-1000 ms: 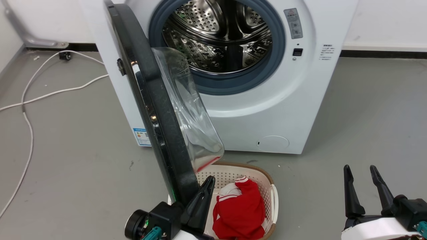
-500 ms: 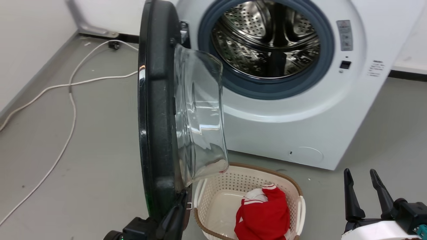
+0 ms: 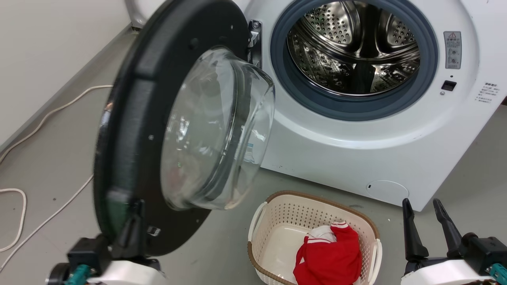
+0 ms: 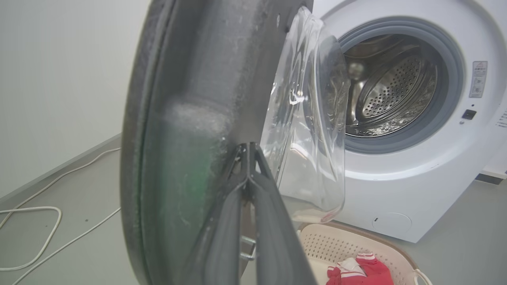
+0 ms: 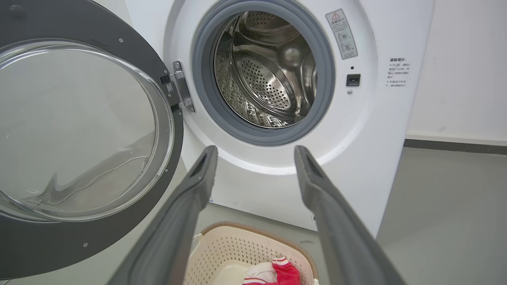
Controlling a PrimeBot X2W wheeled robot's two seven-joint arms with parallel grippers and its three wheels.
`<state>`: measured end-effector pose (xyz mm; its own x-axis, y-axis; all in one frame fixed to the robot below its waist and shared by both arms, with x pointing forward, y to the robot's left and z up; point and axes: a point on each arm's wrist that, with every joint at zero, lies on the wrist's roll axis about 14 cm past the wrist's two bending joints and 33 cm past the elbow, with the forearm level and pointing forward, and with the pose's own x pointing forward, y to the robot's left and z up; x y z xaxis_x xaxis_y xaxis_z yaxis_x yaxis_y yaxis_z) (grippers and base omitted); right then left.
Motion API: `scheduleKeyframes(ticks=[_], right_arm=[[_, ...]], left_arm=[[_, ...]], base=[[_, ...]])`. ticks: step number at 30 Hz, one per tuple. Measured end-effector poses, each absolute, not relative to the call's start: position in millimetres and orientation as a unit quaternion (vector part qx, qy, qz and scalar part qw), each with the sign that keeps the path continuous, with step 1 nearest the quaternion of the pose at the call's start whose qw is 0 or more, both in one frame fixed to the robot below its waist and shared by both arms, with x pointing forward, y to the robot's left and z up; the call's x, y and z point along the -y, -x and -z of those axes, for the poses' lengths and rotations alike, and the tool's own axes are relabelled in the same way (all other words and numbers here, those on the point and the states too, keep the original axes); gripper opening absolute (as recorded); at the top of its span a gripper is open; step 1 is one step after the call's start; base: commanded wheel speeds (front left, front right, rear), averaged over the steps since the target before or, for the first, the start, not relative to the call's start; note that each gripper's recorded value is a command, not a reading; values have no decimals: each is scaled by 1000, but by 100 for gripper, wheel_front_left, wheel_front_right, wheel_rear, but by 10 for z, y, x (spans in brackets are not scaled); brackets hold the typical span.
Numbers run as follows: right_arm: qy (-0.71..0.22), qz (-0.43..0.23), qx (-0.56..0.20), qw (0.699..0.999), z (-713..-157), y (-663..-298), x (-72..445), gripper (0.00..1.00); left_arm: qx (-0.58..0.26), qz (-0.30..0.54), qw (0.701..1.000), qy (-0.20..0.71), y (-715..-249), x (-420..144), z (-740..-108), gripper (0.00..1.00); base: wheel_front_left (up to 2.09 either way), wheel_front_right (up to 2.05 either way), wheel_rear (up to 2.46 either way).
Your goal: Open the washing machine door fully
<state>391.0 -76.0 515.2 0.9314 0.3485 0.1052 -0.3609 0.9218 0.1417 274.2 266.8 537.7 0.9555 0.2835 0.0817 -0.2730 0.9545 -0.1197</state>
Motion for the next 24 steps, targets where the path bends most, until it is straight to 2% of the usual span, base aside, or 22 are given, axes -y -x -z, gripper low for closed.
scheduleKeyframes(ticks=[9, 24], right_arm=[[-79, -166, 25, 983, -5062, -3961, 859, 100], [-65, -135, 11, 989, -4951, -4081, 1066, 100]], left_arm=[[55, -215, 975, 21, -2867, -3449, -5381, 0], [45, -288, 956, -27, -3060, -4347, -5453, 0]], base=[[0, 0, 0], [0, 0, 0]])
